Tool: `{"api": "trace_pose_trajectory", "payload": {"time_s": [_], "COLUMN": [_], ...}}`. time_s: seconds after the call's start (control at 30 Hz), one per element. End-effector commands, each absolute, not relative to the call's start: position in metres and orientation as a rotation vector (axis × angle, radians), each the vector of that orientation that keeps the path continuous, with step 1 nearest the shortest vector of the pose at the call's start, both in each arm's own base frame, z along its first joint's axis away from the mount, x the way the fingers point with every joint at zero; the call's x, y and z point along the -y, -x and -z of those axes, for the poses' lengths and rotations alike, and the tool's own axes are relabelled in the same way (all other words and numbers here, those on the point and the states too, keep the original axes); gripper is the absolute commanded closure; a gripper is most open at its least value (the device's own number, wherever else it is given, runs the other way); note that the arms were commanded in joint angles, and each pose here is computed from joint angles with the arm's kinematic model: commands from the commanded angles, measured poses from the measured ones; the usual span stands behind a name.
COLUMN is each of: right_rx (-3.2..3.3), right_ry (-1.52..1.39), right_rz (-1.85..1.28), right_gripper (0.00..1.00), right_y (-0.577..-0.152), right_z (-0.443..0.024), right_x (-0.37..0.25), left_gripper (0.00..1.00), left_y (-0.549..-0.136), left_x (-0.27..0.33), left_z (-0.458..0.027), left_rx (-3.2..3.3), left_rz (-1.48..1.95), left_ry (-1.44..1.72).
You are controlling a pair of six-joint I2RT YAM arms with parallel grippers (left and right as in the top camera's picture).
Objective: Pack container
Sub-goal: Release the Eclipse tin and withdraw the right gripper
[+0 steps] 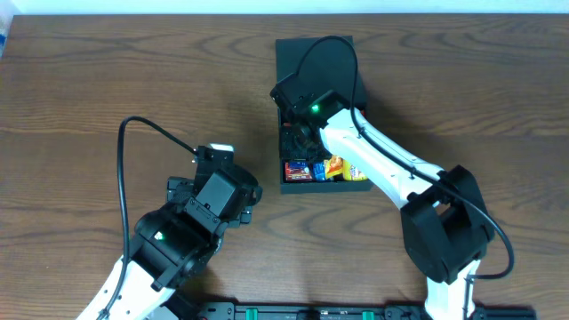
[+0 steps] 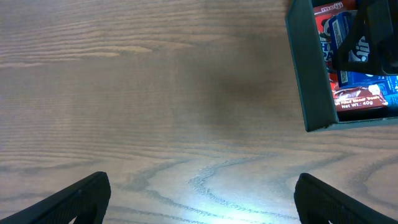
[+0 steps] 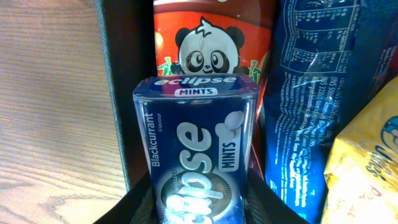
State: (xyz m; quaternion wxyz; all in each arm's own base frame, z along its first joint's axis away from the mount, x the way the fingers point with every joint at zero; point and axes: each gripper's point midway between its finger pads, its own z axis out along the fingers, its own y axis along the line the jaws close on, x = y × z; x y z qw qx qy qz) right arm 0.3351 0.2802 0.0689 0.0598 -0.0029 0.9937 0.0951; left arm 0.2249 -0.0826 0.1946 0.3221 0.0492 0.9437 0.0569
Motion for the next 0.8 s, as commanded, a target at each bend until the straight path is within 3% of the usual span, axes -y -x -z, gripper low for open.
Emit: {"api": "trace_pose_trajectory", "payload": {"time_s": [0.0, 0.47, 0.6, 0.77], "right_rx": [-3.016, -3.017, -2.973, -2.834], "right_ry": [0.039, 0.023, 0.065, 0.065], "right_rz": [-0.286, -0.282, -0.305, -0.332], "right_gripper": [0.62, 0.04, 0.01, 0.01], "right_y": [-0.332, -0.334, -0.336, -0.342], "right_z": [-0.066, -0.067, -0.085, -0.138], "right_x": [-0.283, -0.278, -0.277, -0.269], "left_gripper": [0.05, 0.05, 0.05, 0.05], "left_y": [-0.225, -0.225, -0.225, -0.225], "left_x": [0.079, 0.079, 0.079, 0.079], "left_z": [-0.194, -0.194, -0.194, -0.194], "left_rx": [-2.477, -2.477, -2.477, -2.477], "left_rz": [-0.177, -0.177, -0.177, -0.177], "left_ry": [-0.136, -0.136, -0.136, -0.136]}}
